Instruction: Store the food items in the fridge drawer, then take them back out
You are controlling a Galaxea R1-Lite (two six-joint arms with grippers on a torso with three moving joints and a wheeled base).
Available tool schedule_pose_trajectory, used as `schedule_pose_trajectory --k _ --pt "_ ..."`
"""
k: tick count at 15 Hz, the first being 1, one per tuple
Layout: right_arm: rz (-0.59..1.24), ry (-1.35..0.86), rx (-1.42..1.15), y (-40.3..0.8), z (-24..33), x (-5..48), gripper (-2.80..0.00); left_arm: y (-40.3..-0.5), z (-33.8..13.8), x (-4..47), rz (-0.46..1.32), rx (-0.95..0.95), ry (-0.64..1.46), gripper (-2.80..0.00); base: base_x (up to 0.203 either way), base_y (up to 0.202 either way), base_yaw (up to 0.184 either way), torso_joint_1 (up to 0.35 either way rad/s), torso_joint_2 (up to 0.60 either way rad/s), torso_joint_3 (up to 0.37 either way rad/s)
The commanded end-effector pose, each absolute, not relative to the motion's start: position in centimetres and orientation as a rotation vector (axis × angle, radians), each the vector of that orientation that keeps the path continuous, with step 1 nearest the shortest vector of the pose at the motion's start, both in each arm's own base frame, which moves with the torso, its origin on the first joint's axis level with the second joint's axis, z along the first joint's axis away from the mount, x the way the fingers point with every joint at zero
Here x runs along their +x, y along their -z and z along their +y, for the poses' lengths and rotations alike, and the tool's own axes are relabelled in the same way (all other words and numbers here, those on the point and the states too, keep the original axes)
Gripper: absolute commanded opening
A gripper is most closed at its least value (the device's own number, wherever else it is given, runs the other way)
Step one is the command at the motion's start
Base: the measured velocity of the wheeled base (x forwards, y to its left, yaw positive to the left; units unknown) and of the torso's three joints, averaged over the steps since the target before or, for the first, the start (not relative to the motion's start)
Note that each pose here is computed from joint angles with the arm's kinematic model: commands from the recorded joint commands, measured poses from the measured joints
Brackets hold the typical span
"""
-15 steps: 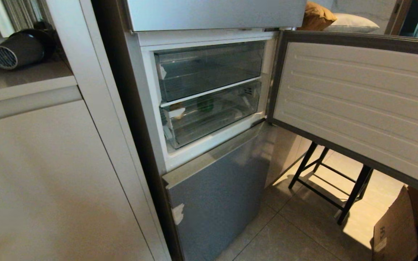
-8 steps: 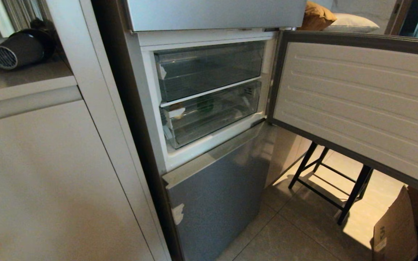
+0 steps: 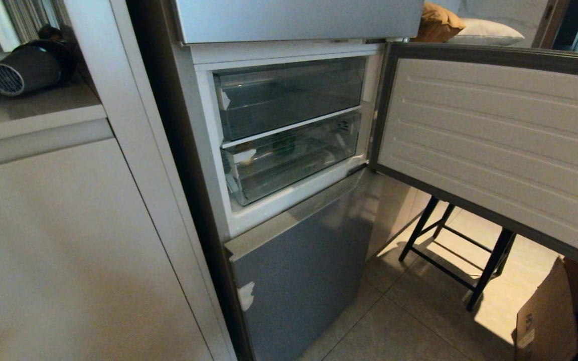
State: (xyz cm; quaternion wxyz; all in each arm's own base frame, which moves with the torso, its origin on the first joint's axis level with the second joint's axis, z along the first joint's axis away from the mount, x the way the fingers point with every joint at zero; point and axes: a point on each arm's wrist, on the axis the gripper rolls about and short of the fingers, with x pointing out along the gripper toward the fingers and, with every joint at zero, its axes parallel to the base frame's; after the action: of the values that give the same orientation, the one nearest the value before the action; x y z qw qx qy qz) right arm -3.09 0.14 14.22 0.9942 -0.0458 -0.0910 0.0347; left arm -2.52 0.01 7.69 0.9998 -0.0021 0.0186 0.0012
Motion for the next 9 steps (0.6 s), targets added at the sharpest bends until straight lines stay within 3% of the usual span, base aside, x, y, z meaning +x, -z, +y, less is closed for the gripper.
schedule_pose_trajectory --k 1,5,9 --pt "-0.078 -0.077 -0.087 -16.1 0.2 -1.2 -2.8 -7.7 0.0 -2.5 0.037 -0.004 -0.003 -2.8 0.0 0.0 0.0 0.0 0.0 0.0" --pt "0.198 -0.093 -0.059 -18.9 0.2 5.9 -2.8 -7.7 0.0 -2.5 0.038 -0.004 -0.003 -2.8 0.0 0.0 0.0 0.0 0.0 0.0" --pt "0.34 -0.11 -0.06 -18.6 0.4 16.3 -2.8 -7.7 0.0 -2.5 0.038 -0.004 -0.003 -2.8 0.0 0.0 0.0 0.0 0.0 0.0"
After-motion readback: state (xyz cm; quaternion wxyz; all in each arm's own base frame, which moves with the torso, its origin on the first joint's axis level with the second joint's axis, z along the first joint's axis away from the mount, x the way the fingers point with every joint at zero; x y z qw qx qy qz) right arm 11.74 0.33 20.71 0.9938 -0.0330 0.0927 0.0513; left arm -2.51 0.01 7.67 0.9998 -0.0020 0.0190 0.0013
